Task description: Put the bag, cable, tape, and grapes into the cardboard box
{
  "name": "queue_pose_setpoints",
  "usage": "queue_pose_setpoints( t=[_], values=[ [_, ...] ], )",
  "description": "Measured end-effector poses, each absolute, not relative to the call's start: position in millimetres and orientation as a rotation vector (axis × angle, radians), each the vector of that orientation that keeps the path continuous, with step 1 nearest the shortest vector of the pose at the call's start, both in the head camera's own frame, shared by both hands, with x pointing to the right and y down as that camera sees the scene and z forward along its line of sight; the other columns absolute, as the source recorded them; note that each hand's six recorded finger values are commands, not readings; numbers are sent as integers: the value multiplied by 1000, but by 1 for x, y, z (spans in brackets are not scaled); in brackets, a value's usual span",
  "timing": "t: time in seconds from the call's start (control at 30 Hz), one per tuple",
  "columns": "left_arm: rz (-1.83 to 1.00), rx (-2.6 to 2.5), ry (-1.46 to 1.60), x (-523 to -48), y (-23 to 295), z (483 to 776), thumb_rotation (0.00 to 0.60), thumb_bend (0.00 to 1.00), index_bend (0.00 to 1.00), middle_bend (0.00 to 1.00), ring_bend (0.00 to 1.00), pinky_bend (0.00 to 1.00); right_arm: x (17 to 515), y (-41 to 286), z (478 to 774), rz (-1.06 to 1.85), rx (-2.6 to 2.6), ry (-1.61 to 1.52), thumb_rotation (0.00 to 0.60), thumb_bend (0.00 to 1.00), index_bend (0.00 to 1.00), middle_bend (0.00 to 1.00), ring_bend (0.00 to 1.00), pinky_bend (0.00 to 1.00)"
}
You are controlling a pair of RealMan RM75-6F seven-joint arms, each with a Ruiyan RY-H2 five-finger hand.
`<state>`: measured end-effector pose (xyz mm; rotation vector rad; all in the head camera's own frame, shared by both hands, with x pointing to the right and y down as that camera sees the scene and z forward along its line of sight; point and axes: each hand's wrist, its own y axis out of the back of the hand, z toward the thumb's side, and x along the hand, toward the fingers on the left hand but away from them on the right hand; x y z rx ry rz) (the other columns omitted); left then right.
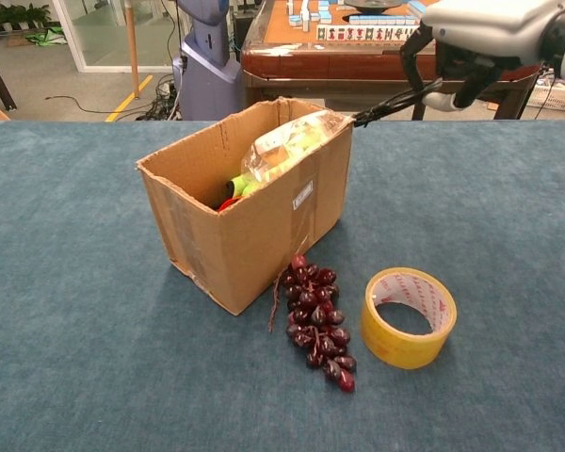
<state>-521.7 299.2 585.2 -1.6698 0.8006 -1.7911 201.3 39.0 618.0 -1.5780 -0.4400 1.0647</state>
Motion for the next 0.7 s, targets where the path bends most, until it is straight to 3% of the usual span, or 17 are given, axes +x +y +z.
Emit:
queue_pose_setpoints(
  t=[0.37, 0.7],
  values=[
    [-1799, -1673, 799, -522, 300, 587, 600, 100, 295, 245, 158, 400, 186, 39, 575, 1008, -1523, -478, 600, 442, 669, 1000, 1000, 1000],
    [-1790, -1674, 808, -521, 298, 585, 600, 100, 295, 245, 158, 400, 147, 45, 578, 936, -1551, -429, 600, 441, 669, 1000, 1000, 1000]
  ],
)
